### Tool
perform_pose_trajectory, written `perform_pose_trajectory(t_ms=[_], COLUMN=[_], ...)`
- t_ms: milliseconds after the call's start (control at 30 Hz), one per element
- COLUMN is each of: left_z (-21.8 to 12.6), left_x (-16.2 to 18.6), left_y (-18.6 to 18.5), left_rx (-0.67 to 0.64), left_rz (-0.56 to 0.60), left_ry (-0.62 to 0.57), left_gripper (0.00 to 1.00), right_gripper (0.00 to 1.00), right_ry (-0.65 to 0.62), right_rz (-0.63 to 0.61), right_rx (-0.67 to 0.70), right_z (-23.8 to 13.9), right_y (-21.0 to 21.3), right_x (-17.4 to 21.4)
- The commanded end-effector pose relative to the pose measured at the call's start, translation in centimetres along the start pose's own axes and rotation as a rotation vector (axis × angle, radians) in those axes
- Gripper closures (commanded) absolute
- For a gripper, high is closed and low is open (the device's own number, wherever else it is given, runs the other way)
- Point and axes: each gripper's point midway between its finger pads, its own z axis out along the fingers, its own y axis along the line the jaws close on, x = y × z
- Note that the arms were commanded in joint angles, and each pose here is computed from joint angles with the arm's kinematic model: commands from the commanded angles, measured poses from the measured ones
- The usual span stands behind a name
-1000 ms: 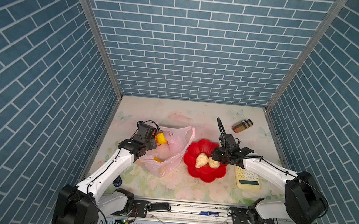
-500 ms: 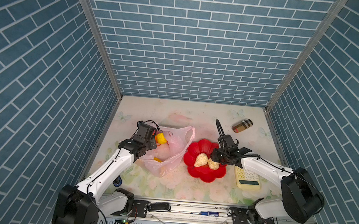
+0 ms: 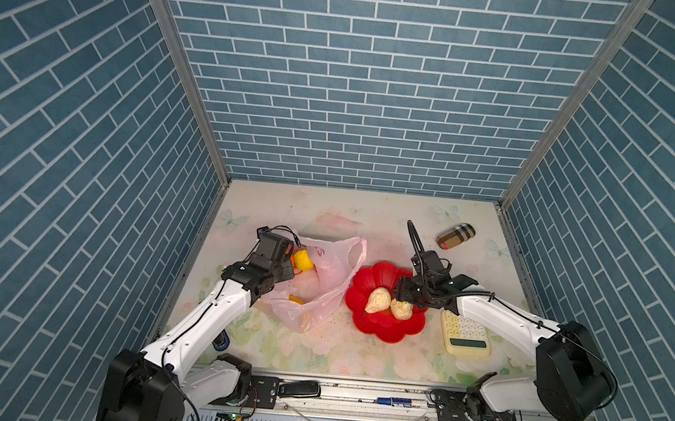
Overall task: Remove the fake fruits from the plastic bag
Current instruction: 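Lower the cream bun onto the red plate and open the right gripper, then move the right gripper back over the bag and lower it inside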
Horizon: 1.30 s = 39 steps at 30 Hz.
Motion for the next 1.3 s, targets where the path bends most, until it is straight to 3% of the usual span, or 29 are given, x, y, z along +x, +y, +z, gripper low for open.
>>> perform_pose_trajectory(t_ms=[0, 400, 700, 1000, 1267], left_z=[-0.4, -0.3, -0.2, 0.7, 0.2], left_x=[-0.4, 0.2, 2.4, 4.3, 3.9], left_y=[0.0, 0.0, 1.0, 2.1, 2.2], left_rx=[0.011, 0.037, 0.037, 0.01, 0.019], left_rz=[-0.002, -0.01, -0.024, -0.05, -0.085], left_ry=[-0.019, -0.021, 0.015, 0.048, 0.012], left_gripper=[0.93, 0.93, 0.93, 0.93, 0.94], right_gripper=[0.34, 0.4, 0.45, 0.49, 0.54], right_ry=[-0.052, -0.177, -0.252, -0.152, -0.022], right_rz=[-0.017, -0.093, -0.283, -0.439, -0.477], right_rx=[-0.002, -0.108, -0.253, -0.453, -0.476], right_z=[-2.4, -9.3, -12.8, -9.5, -2.9], right_y=[0.8, 4.8, 14.4, 25.9, 30.3], right_x=[-1.9, -4.7, -5.3, -2.8, -0.1])
